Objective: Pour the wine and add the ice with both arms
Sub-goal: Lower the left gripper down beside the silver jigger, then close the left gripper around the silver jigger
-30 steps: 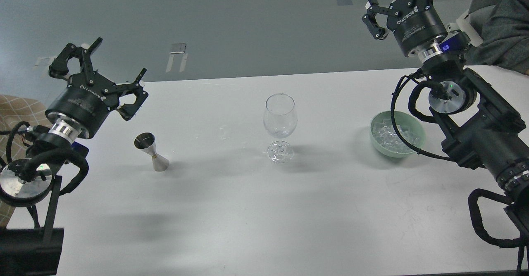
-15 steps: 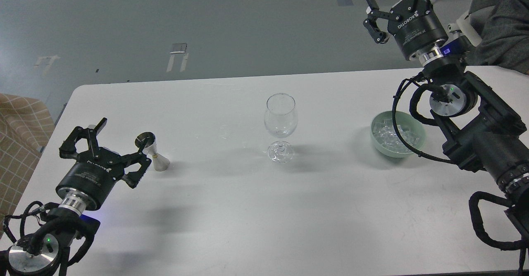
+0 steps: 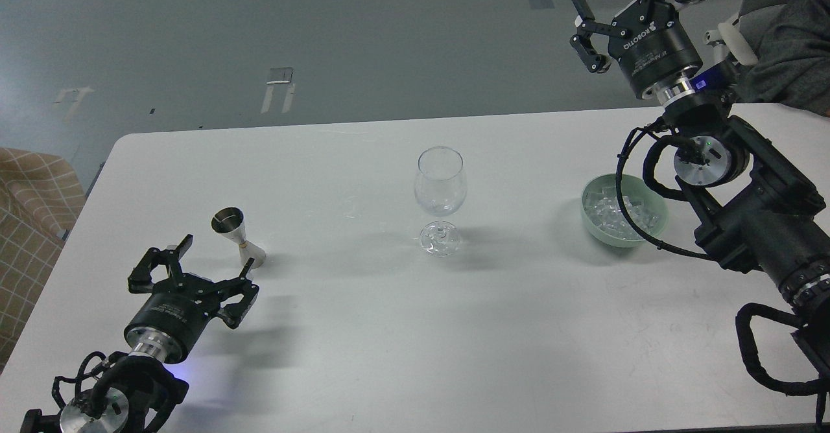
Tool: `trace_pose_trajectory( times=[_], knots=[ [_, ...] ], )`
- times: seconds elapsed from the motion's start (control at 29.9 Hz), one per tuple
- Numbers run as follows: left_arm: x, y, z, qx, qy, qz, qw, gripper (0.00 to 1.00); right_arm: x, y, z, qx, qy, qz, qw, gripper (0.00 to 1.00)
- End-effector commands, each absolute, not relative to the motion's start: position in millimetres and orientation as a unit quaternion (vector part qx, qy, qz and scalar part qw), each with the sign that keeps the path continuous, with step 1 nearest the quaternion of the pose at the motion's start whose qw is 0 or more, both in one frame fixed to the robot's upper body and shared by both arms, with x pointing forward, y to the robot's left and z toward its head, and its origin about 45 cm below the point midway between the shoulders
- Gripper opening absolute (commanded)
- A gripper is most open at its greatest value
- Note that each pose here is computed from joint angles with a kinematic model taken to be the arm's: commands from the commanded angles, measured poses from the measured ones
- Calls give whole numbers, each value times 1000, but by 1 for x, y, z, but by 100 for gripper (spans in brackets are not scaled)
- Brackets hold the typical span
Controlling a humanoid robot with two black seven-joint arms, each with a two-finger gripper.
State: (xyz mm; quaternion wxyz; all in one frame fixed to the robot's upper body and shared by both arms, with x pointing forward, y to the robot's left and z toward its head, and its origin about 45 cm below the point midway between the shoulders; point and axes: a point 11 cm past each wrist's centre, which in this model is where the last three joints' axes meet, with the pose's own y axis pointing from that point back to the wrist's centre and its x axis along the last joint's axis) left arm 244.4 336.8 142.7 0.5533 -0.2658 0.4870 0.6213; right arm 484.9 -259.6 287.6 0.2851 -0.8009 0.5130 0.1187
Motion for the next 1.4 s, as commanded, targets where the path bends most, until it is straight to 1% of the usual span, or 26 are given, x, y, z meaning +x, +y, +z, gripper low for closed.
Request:
trace_pose_trajectory(
  times=[0.0,0.17,0.33,0.53,0.67,0.8,1.07,1.17,1.3,1.37],
  knots=[
    [245,342,137,-269,485,630,543,97,485,-259,287,-801,512,119,285,100],
    [253,341,128,-263,495,629,538,98,485,-257,286,-801,512,121,285,100],
    [268,339,128,-252,487,632,547,98,485,-257,285,-802,513,121,282,100],
    [285,340,113,-242,499,637,536,98,485,-252,285,-807,508,120,275,100],
    [286,340,105,-233,502,638,536,98,485,-252,284,-807,509,120,273,100],
    [289,340,103,-235,502,634,539,98,485,-253,282,-806,512,121,272,100],
    [310,337,114,-246,495,627,549,97,485,-254,281,-804,517,121,269,100],
    [315,335,116,-246,495,625,551,94,485,-255,280,-802,520,121,267,100],
    [317,337,114,-243,493,630,549,75,486,-255,281,-801,522,121,267,100],
    [317,336,113,-241,493,630,549,73,486,-255,280,-801,522,121,267,100]
  ],
)
